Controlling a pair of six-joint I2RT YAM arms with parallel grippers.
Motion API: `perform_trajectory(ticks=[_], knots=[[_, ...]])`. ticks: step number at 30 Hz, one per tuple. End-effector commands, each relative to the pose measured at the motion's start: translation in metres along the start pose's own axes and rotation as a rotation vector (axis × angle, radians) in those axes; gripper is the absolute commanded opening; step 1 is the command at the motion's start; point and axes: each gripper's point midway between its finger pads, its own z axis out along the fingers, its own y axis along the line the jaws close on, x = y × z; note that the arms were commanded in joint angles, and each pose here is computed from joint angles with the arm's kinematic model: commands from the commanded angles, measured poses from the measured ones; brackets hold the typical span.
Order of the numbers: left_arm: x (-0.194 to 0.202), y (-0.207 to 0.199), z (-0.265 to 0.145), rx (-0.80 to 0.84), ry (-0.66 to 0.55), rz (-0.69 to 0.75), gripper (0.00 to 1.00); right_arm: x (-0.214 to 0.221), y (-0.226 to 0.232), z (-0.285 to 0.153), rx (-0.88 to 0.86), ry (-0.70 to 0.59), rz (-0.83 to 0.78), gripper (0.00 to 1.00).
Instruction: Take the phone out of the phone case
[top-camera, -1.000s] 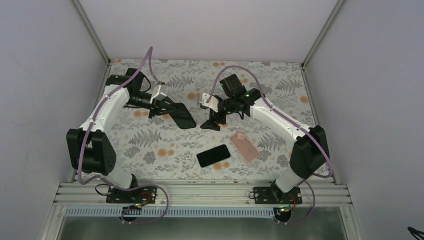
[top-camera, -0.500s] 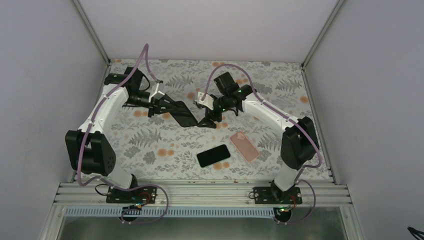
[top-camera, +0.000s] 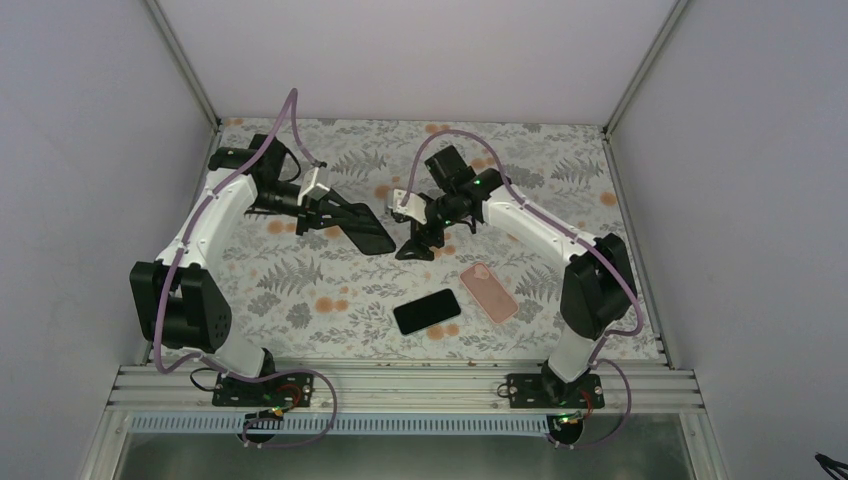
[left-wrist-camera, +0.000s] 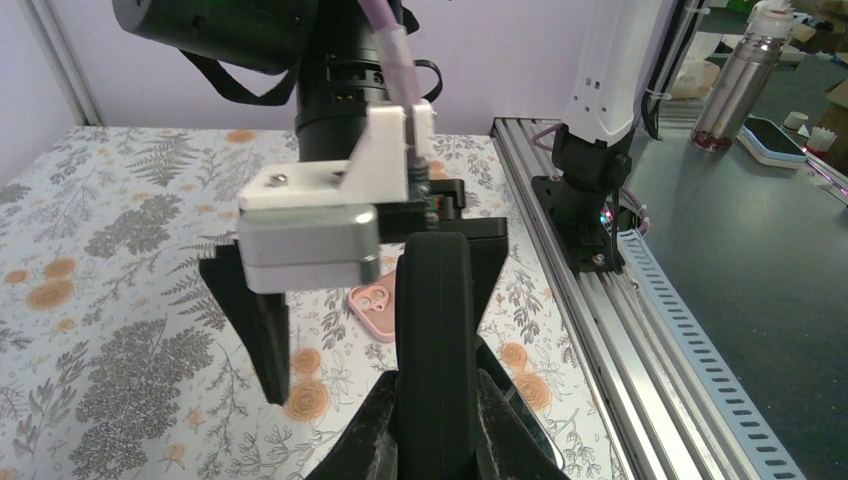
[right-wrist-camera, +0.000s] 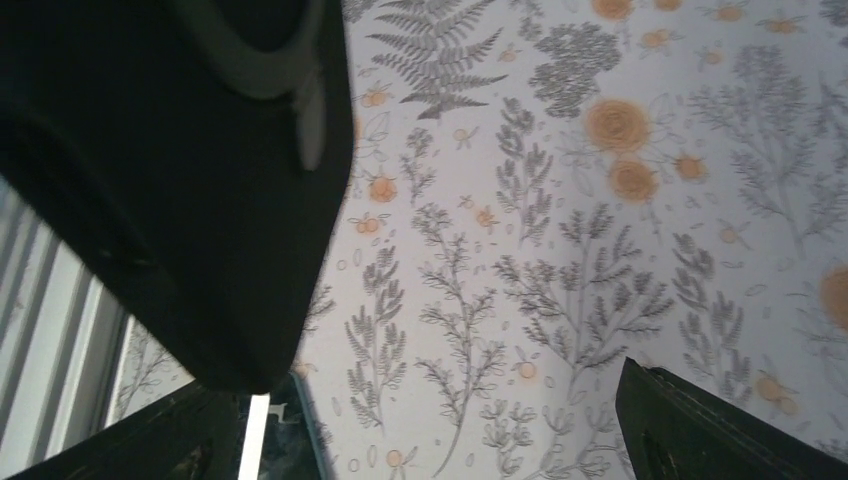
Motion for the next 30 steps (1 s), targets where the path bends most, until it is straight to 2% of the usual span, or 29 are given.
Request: perform_trajectory(ticks=[1, 17, 30], knots=[[-0.019, -0.005, -0.001, 0.012, -0.072, 0.056, 0.03, -0.004, 0.021, 0.009, -0.064, 0.019, -0.034, 0.96], [-0.017, -0.012, 0.001, 0.020, -0.083, 0.042, 0.03, -0.007, -0.007, 0.020, 0.006, 0.032, 0.006, 0.93], [-0.019, -0.018, 0.006, 0.036, -0.062, 0.032, 0.02, 0.000, -0.028, 0.003, 0.044, 0.026, -0.005, 0.91]])
